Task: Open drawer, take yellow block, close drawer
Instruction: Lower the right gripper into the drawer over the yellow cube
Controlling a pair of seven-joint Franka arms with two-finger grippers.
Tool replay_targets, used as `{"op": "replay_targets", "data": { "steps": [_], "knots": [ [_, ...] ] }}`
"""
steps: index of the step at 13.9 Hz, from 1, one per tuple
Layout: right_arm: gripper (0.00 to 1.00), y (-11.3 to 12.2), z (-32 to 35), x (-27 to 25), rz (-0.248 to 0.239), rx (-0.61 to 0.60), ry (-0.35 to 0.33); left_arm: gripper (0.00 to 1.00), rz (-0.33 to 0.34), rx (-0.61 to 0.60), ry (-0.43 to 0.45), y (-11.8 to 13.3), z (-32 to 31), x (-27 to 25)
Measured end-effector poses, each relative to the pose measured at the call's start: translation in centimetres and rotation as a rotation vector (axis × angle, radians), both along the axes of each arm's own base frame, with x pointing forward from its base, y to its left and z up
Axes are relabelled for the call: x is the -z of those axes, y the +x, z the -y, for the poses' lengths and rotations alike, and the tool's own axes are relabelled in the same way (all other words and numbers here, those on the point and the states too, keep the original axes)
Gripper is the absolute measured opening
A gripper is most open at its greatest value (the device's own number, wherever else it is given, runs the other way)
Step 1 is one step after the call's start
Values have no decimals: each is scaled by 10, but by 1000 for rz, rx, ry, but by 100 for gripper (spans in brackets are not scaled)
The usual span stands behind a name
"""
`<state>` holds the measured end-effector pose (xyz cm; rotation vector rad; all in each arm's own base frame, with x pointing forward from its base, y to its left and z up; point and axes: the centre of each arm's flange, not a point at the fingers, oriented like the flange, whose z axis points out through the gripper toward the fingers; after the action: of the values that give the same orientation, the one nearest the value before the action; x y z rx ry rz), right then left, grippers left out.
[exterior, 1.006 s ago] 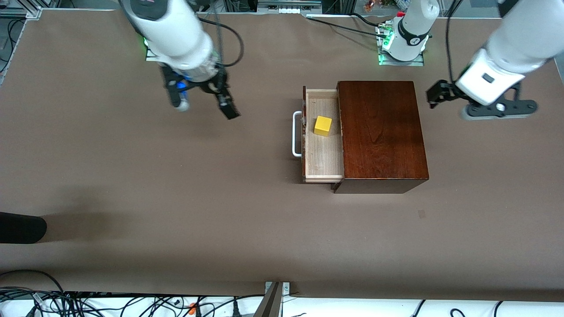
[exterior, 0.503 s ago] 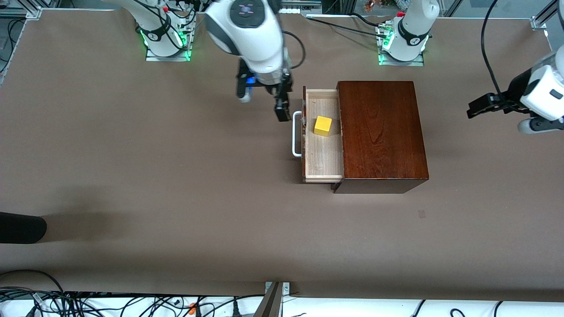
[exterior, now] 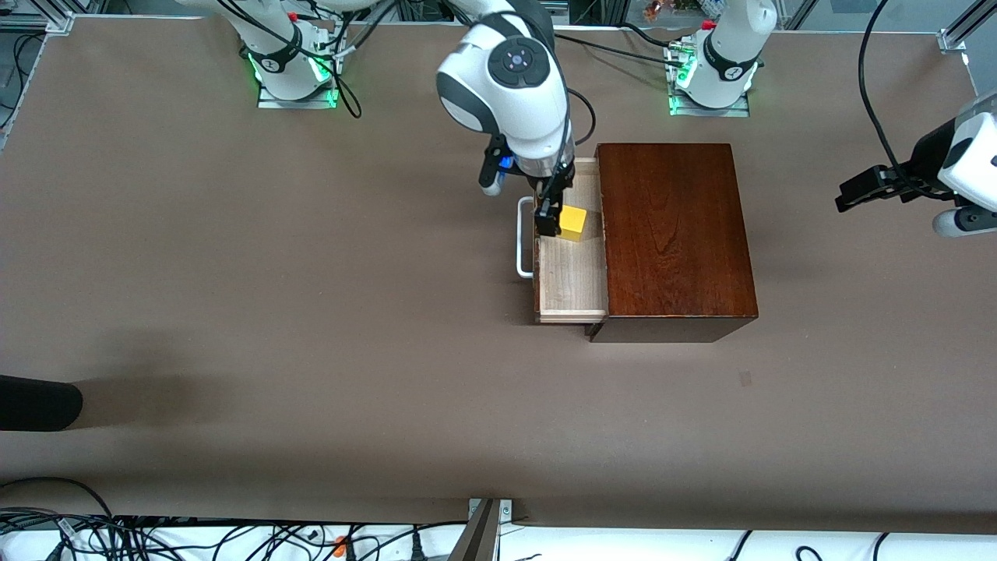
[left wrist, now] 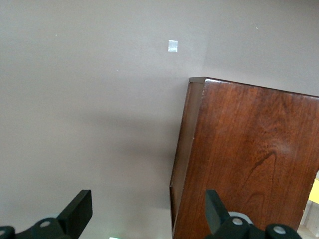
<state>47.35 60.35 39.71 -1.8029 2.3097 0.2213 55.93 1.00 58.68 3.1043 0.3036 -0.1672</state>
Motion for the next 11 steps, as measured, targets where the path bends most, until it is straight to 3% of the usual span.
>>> {"op": "replay_targets", "data": {
  "steps": [4, 11],
  "knots": [
    [100, -5, -15, 35, 25, -11, -15, 100, 22, -32, 0, 0, -23, -9],
    [100, -23, -30, 74, 9, -46, -53, 100, 74, -50, 1, 1, -37, -31]
  ]
}}
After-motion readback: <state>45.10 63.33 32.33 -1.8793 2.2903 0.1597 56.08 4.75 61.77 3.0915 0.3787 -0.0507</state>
